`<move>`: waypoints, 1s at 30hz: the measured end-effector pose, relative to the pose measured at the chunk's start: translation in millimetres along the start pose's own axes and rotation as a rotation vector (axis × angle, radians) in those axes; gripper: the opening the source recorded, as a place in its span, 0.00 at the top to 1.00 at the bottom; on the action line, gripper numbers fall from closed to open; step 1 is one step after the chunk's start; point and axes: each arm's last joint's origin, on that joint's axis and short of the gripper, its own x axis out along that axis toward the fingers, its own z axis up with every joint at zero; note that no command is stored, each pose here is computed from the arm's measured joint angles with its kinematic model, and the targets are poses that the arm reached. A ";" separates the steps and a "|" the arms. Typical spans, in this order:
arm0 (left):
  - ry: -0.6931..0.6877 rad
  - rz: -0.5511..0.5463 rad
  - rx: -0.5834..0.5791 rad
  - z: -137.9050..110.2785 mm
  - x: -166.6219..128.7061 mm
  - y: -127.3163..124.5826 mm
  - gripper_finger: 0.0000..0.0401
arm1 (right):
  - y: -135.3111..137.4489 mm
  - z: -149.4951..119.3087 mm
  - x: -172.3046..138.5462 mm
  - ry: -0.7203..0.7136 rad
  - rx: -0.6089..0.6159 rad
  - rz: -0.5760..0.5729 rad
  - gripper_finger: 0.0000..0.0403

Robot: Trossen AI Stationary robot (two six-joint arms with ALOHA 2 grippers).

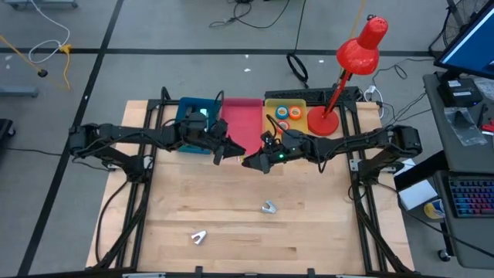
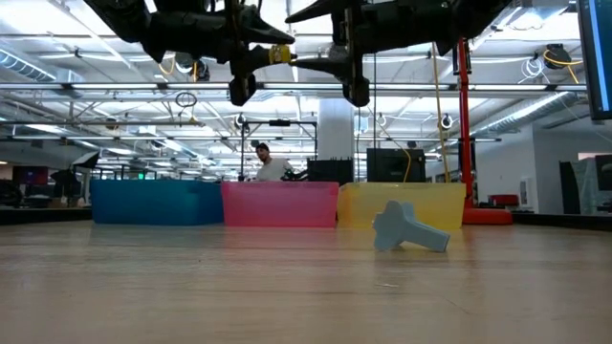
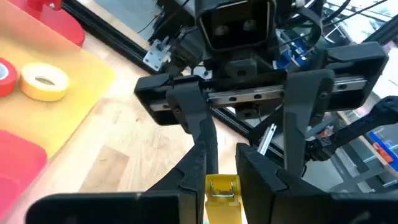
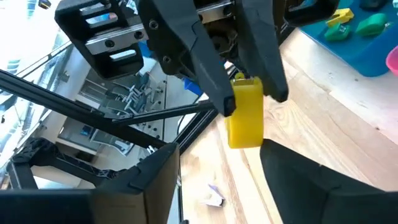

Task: Pick and place Stapler, Stapler remover, tape
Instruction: Put the yellow stapler into the blue bin

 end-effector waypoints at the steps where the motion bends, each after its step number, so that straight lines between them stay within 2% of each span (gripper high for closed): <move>1: 0.002 0.006 -0.002 0.4 -0.8 0.6 0.83 | -0.9 0.7 -0.3 0.001 0.001 -0.006 0.44; 6: 0.012 0.072 -0.005 3.7 -12.3 4.9 0.83 | -4.9 3.0 -1.1 0.004 -0.010 -0.024 0.39; 10: 0.022 0.174 -0.006 6.8 -27.7 11.3 0.83 | -7.0 4.5 -1.7 0.003 -0.019 -0.035 0.38; 14: 0.030 0.373 -0.020 8.4 -50.7 21.2 0.83 | -7.1 4.9 -1.8 0.001 -0.019 -0.035 0.38; 22: 0.114 0.925 -0.065 -1.7 -92.0 52.8 0.83 | -7.3 5.1 -1.7 0.000 -0.019 -0.036 0.38; 27: 0.134 1.122 -0.114 -1.8 -108.3 75.6 0.83 | -8.5 6.6 -2.1 -0.007 -0.018 -0.038 0.38; 30: 0.084 1.205 -0.154 3.2 -116.9 90.6 0.83 | -9.4 8.4 -2.5 -0.014 -0.018 -0.038 0.38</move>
